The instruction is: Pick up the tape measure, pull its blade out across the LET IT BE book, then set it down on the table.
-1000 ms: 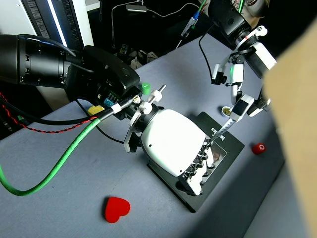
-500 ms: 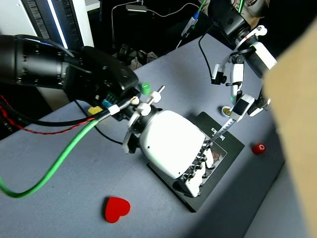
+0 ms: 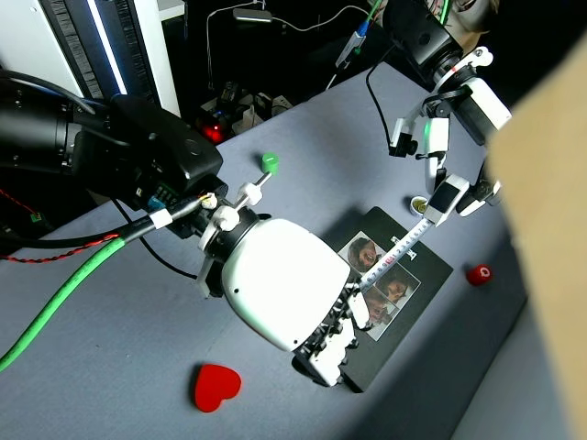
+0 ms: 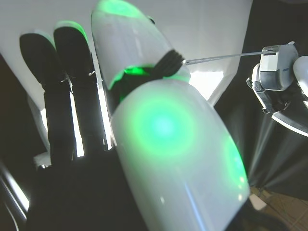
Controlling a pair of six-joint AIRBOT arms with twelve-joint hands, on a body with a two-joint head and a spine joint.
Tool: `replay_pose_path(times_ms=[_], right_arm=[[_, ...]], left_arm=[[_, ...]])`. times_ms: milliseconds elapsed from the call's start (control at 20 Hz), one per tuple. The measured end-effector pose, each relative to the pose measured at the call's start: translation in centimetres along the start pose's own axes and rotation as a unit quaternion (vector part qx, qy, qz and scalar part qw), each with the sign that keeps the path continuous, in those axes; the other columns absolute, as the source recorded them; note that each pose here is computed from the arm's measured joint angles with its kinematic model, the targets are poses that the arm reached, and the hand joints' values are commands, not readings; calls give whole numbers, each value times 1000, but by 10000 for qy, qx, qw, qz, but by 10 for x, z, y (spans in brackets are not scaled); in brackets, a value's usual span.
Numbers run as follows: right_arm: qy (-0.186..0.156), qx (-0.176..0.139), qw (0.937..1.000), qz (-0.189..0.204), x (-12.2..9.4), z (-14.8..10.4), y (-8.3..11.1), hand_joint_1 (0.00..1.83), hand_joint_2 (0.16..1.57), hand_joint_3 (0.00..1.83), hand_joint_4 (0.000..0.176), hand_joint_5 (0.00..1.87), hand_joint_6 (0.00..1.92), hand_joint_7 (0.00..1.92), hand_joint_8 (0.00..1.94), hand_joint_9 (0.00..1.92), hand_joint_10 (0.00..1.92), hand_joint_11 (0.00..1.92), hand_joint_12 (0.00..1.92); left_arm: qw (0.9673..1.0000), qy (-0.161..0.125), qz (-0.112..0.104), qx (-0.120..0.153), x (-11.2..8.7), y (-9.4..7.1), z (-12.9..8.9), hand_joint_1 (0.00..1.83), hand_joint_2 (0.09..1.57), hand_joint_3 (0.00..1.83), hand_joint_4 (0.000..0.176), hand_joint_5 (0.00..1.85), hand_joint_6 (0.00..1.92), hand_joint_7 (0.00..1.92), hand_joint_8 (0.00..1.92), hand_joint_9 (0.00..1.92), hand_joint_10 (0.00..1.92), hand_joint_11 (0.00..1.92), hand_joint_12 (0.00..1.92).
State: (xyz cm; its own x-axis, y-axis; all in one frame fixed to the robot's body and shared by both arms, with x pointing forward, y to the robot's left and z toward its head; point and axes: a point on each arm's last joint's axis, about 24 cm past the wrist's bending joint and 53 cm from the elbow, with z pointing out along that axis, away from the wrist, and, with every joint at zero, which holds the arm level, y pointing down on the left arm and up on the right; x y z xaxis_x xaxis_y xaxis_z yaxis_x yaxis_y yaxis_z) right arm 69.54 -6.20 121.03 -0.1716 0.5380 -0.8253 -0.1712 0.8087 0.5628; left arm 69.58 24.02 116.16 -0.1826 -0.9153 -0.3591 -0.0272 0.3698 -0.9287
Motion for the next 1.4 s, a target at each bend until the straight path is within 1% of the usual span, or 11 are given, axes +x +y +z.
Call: replay_pose_path(times_ms=[150,250,350,700,850,1000,1050,1200,1300,1400], right_arm=[[-18,7,10000,4,-2,0,-1,1353,1175,0,0,748,1224,916,1039,831,1415,685,1489],[-48,9,10000,73,-6,1,-1,1353,1175,0,0,748,1225,916,1039,831,1415,683,1487],[-107,-23,9999,36,-11,0,-1,1353,1175,0,0,747,1226,915,1040,831,1416,684,1487],[-97,23,9999,85,-15,-3,-7,1353,1175,0,0,744,1225,910,1051,837,1409,676,1471],[-162,92,9998,70,-23,-3,-15,1354,1174,0,0,745,1224,911,1050,840,1404,681,1451],[-382,370,9986,71,-41,-5,-37,1354,1173,0,0,752,1218,910,1051,841,1401,699,1457],[-420,396,9983,47,-43,-5,-41,1354,1173,0,0,754,1215,910,1051,842,1401,699,1457],[-395,423,9983,51,-43,-7,-45,1354,1172,0,0,753,1212,907,1052,849,1395,692,1452],[-374,414,9984,64,-41,-8,-44,1355,1172,0,0,745,1209,910,1050,853,1396,691,1452],[-406,264,9988,2,-41,-9,-35,1355,1171,0,0,751,1216,918,1034,844,1401,697,1455]], left_arm=[[10000,3,-1,1,0,0,0,1390,1058,0,0,1103,617,1163,778,937,1121,839,995],[10000,6,-3,-1,0,0,0,1390,1057,0,0,1105,619,1166,774,935,1119,837,993],[10000,4,-5,0,0,0,0,1391,1056,0,0,1110,623,1165,768,938,1116,838,992],[10000,9,2,4,1,0,0,1390,1057,0,0,1115,615,1166,773,926,1120,833,990],[10000,1,8,2,0,0,0,1391,1056,0,0,1108,615,1164,771,939,1119,840,993],[9999,-116,-9,-20,-7,2,-1,1390,1056,0,0,1114,602,1160,779,937,1122,844,995],[9999,-131,-5,-5,-8,1,-1,1390,1057,0,0,1118,592,1157,788,936,1124,840,993],[9999,-134,-5,-3,-8,1,-1,1391,1056,0,0,1112,609,1165,771,940,1114,830,988],[9999,-134,-2,1,-8,1,-1,1391,1056,0,0,1111,611,1168,768,938,1113,848,994],[9999,-133,-1,2,-8,1,-1,1391,1055,0,0,1111,613,1170,765,939,1111,852,994]])
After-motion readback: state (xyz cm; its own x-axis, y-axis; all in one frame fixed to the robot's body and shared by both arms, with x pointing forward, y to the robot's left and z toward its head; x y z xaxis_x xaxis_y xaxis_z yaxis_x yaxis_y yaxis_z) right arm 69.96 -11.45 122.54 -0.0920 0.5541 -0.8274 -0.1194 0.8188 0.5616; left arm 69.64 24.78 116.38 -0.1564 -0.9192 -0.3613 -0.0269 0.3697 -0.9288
